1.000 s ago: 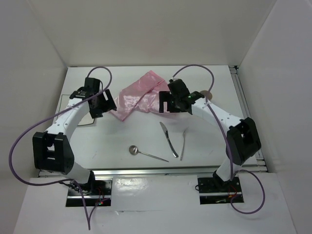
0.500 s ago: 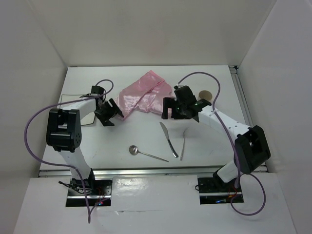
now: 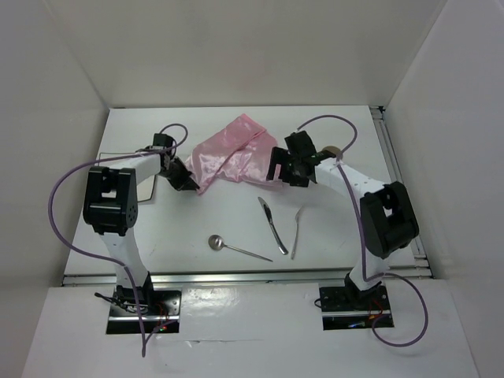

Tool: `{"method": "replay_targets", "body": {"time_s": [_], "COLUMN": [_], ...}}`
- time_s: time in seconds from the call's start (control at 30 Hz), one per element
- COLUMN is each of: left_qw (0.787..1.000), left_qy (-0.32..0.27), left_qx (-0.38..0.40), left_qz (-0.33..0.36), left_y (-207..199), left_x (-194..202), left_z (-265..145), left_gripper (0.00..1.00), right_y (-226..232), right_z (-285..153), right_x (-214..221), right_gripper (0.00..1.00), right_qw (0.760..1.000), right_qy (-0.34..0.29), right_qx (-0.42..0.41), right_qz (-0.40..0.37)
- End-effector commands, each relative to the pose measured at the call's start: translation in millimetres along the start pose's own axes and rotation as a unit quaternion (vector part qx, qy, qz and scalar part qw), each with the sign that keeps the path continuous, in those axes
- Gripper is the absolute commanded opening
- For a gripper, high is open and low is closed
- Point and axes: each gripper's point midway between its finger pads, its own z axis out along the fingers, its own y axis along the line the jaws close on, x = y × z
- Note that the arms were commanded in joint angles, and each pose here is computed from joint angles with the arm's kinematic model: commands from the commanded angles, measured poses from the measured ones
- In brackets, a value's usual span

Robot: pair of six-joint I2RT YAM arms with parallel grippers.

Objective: Set the dinner table for one person

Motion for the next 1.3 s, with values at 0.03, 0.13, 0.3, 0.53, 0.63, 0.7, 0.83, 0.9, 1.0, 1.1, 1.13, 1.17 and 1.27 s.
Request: {"method": "replay_targets", "body": {"time_s": [0.03,0.13,0.3,0.53,0.63,0.7,0.83,0.9,1.0,1.1,1.13,1.17,1.27], "left_qw": [1.000,0.998,0.992,0.977,0.966,0.957,0.941,0.932,0.917,0.912,0.911,0.909,0.904], "left_qy": [-0.017,-0.036,-0.071,-0.141,-0.167,-0.192,-0.226,-0.243,-0.259,-0.258,-0.262,-0.262,-0.268], "left_qx": [0.018,0.042,0.072,0.131,0.179,0.207,0.248,0.268,0.304,0.319,0.318,0.325,0.333], "left_qz": [0.014,0.034,0.077,0.097,0.077,0.069,0.032,0.009,0.004,0.005,-0.004,0.003,0.003], "left_y": [-24,-47,-78,-127,-136,-143,-132,-119,-110,-105,-100,-102,-106], "left_x": [-11,-20,-33,-68,-89,-102,-114,-114,-104,-96,-96,-91,-94], "left_z": [-21,-48,-92,-175,-219,-254,-314,-338,-369,-382,-385,-388,-393], "left_gripper": [0.00,0.00,0.00,0.00,0.00,0.00,0.00,0.00,0.00,0.00,0.00,0.00,0.00], "right_y": [22,21,23,52,61,72,85,84,83,81,79,80,80], "right_z": [15,32,40,-19,-56,-98,-165,-197,-238,-268,-272,-279,-280], "right_x": [-38,-38,-54,-127,-171,-205,-229,-229,-221,-210,-207,-207,-208], "right_gripper": [0.92,0.80,0.24,0.00,0.00,0.00,0.00,0.00,0.00,0.00,0.00,0.00,0.00], "right_qw": [0.998,0.998,0.998,0.989,0.981,0.971,0.954,0.947,0.937,0.929,0.928,0.925,0.925], "right_qy": [-0.035,-0.031,-0.049,-0.133,-0.177,-0.217,-0.268,-0.288,-0.314,-0.333,-0.335,-0.341,-0.337], "right_qx": [-0.044,-0.038,-0.027,-0.067,-0.081,-0.095,-0.122,-0.133,-0.146,-0.157,-0.158,-0.161,-0.164], "right_qz": [0.028,0.034,0.028,-0.004,-0.013,-0.026,-0.049,-0.049,-0.050,-0.047,-0.047,-0.047,-0.053]}}
